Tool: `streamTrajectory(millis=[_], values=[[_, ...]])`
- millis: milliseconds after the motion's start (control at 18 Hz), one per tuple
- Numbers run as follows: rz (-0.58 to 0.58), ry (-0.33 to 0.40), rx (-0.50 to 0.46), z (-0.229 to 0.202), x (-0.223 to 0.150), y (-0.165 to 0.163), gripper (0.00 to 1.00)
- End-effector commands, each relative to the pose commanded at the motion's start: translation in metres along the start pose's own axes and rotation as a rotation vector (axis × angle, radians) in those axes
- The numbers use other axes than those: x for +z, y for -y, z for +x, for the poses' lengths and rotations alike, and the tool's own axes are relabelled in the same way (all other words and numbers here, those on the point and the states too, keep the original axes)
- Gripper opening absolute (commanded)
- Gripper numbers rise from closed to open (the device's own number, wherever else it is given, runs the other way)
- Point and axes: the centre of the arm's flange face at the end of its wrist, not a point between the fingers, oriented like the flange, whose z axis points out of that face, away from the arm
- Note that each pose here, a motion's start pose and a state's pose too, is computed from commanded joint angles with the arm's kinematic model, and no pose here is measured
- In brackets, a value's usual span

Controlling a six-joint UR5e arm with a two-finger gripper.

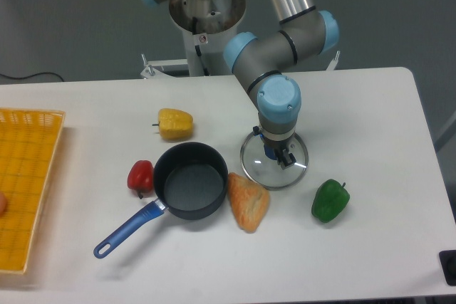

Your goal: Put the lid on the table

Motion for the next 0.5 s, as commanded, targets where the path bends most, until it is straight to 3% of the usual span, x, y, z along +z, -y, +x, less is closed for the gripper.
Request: streamTrajectory(millis=[500], values=[[-0.019,-0.002,-0.005,0.0001,0.0005,0.0000,0.75]])
